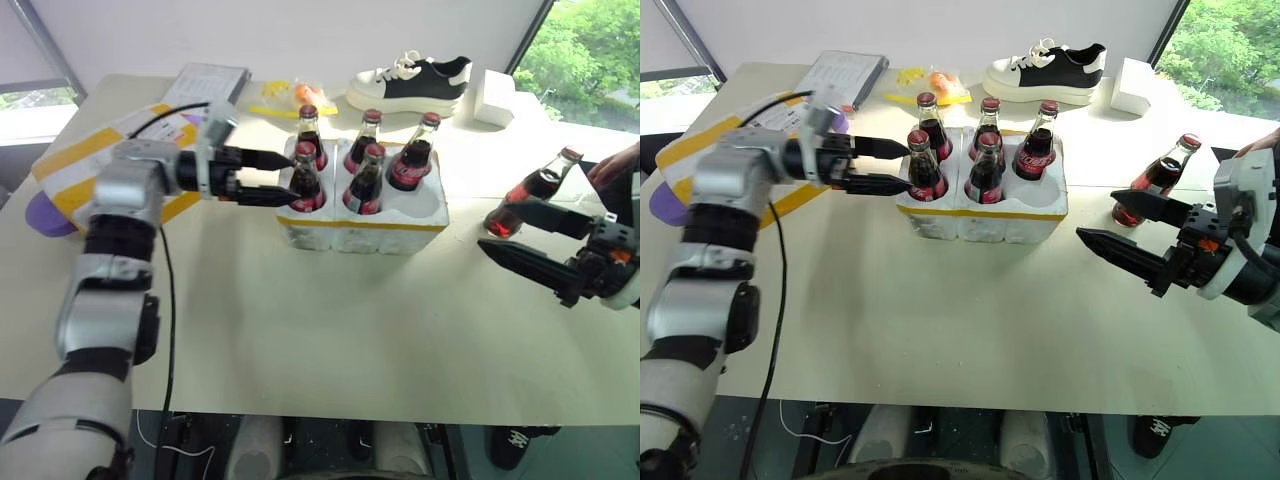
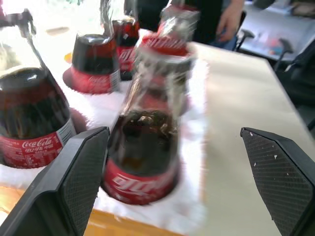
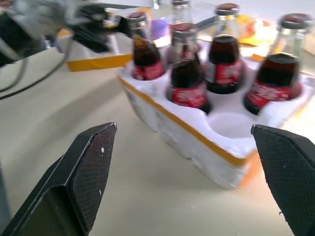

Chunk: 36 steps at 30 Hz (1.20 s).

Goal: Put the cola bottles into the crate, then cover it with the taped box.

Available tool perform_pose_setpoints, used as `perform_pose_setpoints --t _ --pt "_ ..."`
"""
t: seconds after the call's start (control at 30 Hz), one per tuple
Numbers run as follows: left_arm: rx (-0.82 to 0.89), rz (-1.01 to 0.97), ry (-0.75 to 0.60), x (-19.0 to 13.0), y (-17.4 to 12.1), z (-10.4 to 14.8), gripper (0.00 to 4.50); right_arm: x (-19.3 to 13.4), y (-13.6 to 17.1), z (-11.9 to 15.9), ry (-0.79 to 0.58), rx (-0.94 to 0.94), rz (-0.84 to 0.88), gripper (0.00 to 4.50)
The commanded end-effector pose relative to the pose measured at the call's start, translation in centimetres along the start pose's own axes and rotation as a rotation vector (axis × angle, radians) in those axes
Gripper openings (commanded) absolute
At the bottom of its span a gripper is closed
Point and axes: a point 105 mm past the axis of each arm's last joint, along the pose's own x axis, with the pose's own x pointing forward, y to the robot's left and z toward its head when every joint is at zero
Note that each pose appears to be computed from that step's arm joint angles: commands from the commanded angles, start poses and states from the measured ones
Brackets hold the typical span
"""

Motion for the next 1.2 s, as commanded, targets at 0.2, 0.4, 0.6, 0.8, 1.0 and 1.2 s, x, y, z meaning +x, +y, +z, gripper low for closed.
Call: perform_pose_setpoints --t 0.2,0.4,0.6,0.8,1.0,1.2 --pt "-0.071 -0.081 0.005 -2.0 -9.1 0.0 4.46 -1.4 -4.6 -1.6 -0.037 0.039 -0.323 4.5" --pt "-0.111 -0.012 -0.04 -0.4 -10.3 -1.1 4.46 -1.5 -8.3 -3.1 -0.055 0.06 -0.532 4.5" --pt "-0.095 0.035 -0.059 0.7 -10.5 -1.1 4.46 -0.5 -11.7 -5.0 -0.089 0.148 -0.634 4.5" --pt "-0.083 0.047 -0.064 0.9 -10.6 -0.7 4.46 0.8 -14.0 -6.8 -0.092 0.185 -0.666 4.5" --pt "-0.07 0.057 -0.058 0.7 -10.6 -0.4 4.46 1.9 -15.3 -7.4 -0.119 0.201 -0.671 4.5" --pt "-0.064 0.057 -0.053 0.7 -10.6 -0.2 4.46 4.1 -16.3 -7.7 -0.127 0.187 -0.652 4.5"
